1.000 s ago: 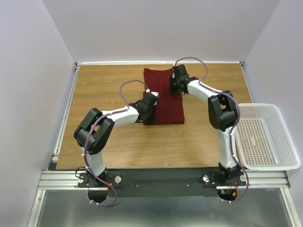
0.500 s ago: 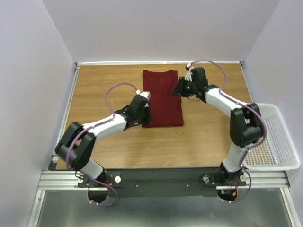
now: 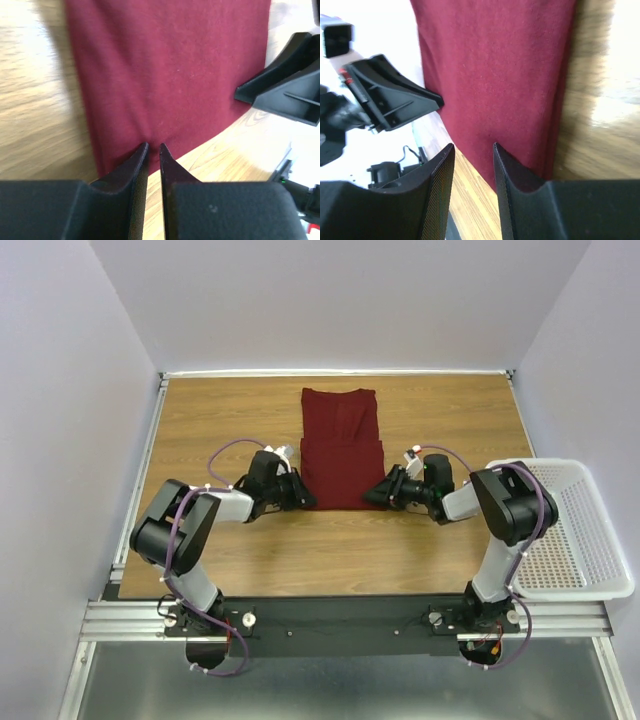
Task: Fold and stack the t-shirts
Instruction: Fold the tshirt
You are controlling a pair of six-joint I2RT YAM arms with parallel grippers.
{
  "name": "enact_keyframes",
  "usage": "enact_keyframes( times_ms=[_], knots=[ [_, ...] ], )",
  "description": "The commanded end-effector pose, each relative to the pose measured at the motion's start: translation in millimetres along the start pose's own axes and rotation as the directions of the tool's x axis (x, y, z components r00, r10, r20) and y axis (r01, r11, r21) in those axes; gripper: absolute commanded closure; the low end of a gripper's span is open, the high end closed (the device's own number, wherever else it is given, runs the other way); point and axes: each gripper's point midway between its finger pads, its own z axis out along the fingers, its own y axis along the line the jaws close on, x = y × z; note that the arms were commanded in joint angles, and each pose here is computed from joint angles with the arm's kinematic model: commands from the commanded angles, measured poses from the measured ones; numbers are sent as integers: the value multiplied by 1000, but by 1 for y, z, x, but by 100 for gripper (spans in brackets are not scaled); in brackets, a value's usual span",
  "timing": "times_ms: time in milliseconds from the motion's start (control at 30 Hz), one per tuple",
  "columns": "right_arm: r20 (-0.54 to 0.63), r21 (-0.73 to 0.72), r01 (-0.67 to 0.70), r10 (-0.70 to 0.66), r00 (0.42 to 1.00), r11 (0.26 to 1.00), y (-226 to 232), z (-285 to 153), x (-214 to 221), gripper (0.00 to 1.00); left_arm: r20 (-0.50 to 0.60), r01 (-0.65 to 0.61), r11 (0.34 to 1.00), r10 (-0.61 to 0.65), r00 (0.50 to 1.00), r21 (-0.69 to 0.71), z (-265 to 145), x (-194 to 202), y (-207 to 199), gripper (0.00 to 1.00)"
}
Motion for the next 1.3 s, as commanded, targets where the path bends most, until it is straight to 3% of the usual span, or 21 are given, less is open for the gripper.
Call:
enact_keyframes(
  times_ms=[0, 133, 300, 433, 633, 733, 967, 1100, 1267],
  knots=[
    [9, -47, -66, 67, 998, 997, -16, -8, 7, 55, -31, 87, 996, -85, 996, 38, -10, 11, 9, 78],
    [18, -44, -90, 90, 996, 995, -20, -15, 6, 55, 25, 118, 993, -118, 993, 6, -24, 5, 19, 78],
    [3, -163, 10, -10, 1000, 987, 24, -22, -6, 50, 76, 77, 997, -79, 994, 23, -42, -3, 10, 78],
    [-16, -266, 87, -95, 995, 960, 73, -20, -9, 47, 177, 20, 997, -33, 984, 77, -55, -28, -13, 78],
    [-94, -344, 104, -144, 985, 933, 114, 22, 14, 44, 128, 16, 990, -34, 991, 141, -41, -36, -34, 77],
    [-134, -354, 53, -107, 985, 934, 107, 44, 29, 44, 115, 43, 993, -55, 992, 106, -31, -33, -22, 78],
    [-188, -201, -85, 47, 981, 976, 26, 70, 59, 45, 121, 63, 995, -71, 990, 72, -30, -30, -12, 78],
    [-172, -243, -65, 23, 985, 968, 46, 61, 52, 45, 163, 32, 998, -40, 986, 53, -35, -43, -16, 78],
    [-33, -363, 39, -55, 998, 931, 110, 37, -5, 45, 188, 6, 998, -19, 982, 68, -32, -62, -27, 78]
  ],
)
